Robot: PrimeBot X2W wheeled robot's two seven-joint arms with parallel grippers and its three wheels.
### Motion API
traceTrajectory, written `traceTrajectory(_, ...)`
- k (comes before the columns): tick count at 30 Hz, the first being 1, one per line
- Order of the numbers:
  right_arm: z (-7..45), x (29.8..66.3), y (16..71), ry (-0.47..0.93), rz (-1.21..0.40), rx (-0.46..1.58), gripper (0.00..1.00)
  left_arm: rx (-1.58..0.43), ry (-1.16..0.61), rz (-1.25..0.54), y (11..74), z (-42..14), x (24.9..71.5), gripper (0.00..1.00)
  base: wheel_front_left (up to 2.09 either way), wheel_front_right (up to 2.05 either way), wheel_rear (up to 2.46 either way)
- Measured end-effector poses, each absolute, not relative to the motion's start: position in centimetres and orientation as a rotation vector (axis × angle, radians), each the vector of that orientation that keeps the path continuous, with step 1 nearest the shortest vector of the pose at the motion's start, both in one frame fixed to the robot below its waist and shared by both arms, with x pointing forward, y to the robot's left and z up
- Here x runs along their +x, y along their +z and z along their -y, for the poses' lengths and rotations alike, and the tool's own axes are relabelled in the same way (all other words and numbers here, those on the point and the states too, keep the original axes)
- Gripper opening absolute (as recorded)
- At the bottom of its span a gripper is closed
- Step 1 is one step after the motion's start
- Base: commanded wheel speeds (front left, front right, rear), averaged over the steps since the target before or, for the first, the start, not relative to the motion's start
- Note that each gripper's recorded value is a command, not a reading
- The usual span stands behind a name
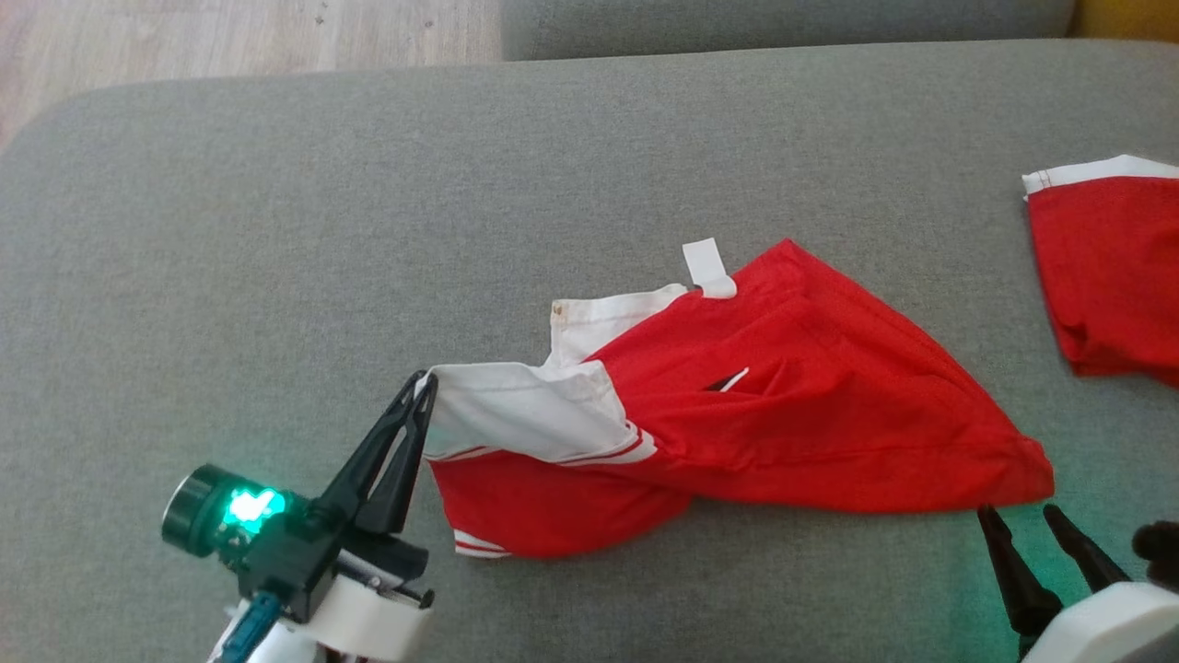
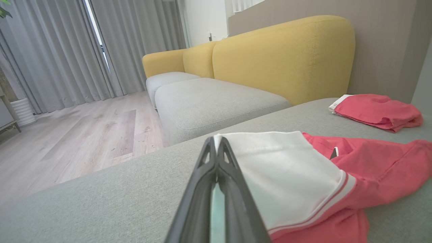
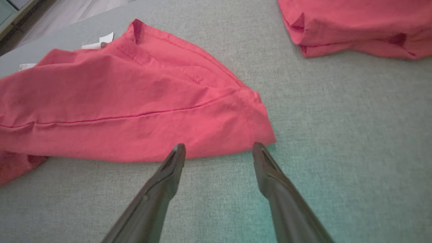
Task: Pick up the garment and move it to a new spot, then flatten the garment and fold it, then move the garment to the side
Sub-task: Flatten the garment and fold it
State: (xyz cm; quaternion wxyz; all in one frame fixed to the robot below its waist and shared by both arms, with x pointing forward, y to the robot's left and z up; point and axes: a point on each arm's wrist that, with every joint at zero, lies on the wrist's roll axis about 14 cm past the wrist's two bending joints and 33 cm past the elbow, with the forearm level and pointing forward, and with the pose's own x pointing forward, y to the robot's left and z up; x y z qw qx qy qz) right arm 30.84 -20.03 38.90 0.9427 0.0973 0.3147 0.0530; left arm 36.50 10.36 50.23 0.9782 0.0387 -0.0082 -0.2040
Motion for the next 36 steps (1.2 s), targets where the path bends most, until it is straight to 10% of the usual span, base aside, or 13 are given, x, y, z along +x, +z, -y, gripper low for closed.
traceTrajectory(19,22.0,35.8,38.2,0.08,-0.67,0.128,1.0,0.08,-0.4,-0.003,49.5,-11.0,36.1,0.0,0.0,0.0,0.0)
traceTrajectory(20,21.8,35.8,38.0,0.086,-0.678,0.127,0.95,0.082,-0.402,-0.003,49.5,-11.0,36.1,0.0,0.0,0.0,0.0)
traceTrajectory(24,21.2,35.7,37.4,0.104,-0.705,0.137,0.0,0.081,-0.398,-0.007,49.3,-11.1,36.0,0.0,0.0,0.0,0.0)
traceTrajectory(36,22.2,37.4,42.9,0.095,-0.48,0.125,0.0,0.139,-0.391,0.11,52.8,-11.6,35.9,0.0,0.0,0.0,0.0)
